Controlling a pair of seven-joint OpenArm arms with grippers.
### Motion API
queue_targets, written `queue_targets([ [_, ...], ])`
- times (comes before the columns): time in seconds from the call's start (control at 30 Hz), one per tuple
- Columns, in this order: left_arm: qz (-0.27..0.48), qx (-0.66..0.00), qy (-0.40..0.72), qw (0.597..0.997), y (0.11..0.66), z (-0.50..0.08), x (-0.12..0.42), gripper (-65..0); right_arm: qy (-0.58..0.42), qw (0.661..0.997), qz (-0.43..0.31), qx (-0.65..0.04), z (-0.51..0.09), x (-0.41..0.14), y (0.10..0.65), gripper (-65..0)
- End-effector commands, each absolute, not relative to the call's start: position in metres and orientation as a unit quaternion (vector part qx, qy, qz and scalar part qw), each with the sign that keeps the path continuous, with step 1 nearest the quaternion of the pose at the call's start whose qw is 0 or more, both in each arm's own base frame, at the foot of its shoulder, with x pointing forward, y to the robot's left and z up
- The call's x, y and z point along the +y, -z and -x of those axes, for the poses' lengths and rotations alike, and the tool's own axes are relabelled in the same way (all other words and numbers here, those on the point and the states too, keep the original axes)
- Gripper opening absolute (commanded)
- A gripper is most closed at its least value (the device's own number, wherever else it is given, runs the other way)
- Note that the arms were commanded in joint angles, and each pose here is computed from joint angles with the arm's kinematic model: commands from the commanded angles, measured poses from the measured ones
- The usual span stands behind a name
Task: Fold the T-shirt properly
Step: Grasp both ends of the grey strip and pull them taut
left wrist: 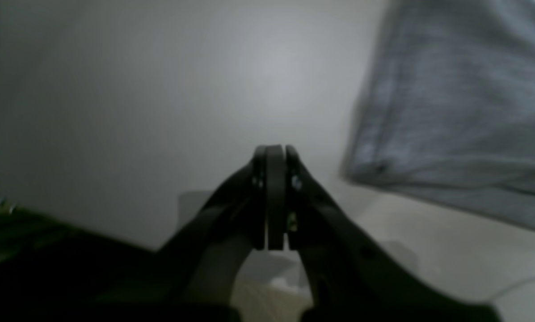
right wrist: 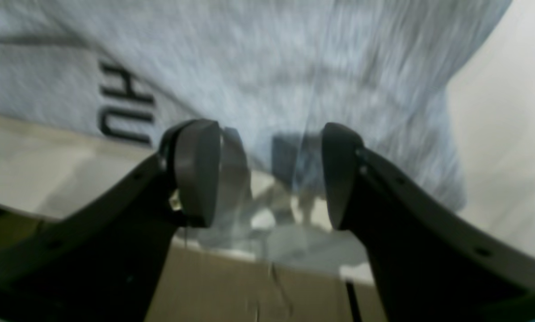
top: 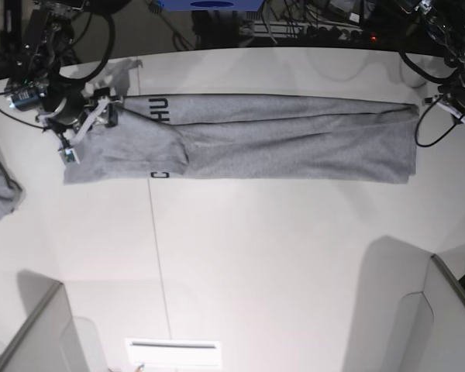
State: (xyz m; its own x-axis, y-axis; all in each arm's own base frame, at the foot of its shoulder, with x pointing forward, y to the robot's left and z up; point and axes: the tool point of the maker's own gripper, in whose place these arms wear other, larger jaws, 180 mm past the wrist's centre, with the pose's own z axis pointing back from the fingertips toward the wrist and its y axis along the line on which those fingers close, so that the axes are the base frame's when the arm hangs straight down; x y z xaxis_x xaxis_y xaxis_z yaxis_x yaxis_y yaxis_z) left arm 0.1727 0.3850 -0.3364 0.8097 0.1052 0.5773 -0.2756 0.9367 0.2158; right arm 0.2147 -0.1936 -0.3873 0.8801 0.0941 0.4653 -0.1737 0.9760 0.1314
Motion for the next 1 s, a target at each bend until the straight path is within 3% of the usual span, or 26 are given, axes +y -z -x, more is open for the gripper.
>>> queue_targets([
  [0.0, -0.149, -0.306, -0.095, 0.935, 0.330, -0.180, 0.384, -65.0, -0.076, 0.960, -0.080, -0.259, -0.225, -0.196, 0.376, -39.5],
  [0.13, -0.112, -0.326, -0.113, 0.932, 0.343, -0.204, 0.361, -65.0, -0.077, 0.955, -0.077, -0.277, -0.242, -0.202, 0.373, -65.0],
  [0.47, -0.009, -0.287, -0.165, 0.944, 0.435, -0.226, 0.334, -65.0, -0.017, 0.958, -0.102, -0.266, -0.272, -0.226, 0.413, -65.0],
  [0.73, -0.011, -0.321, -0.157, 0.934, 0.394, -0.268, 0.336, -65.0, -0.020, 0.953, -0.101, -0.283, -0.306, -0.239, 0.419, -65.0],
  [0.97, -0.062, -0.381, -0.118, 0.915, 0.323, -0.282, 0.339, -65.0, -0.070, 0.920, -0.091, -0.375, -0.326, -0.215, 0.356, -65.0],
])
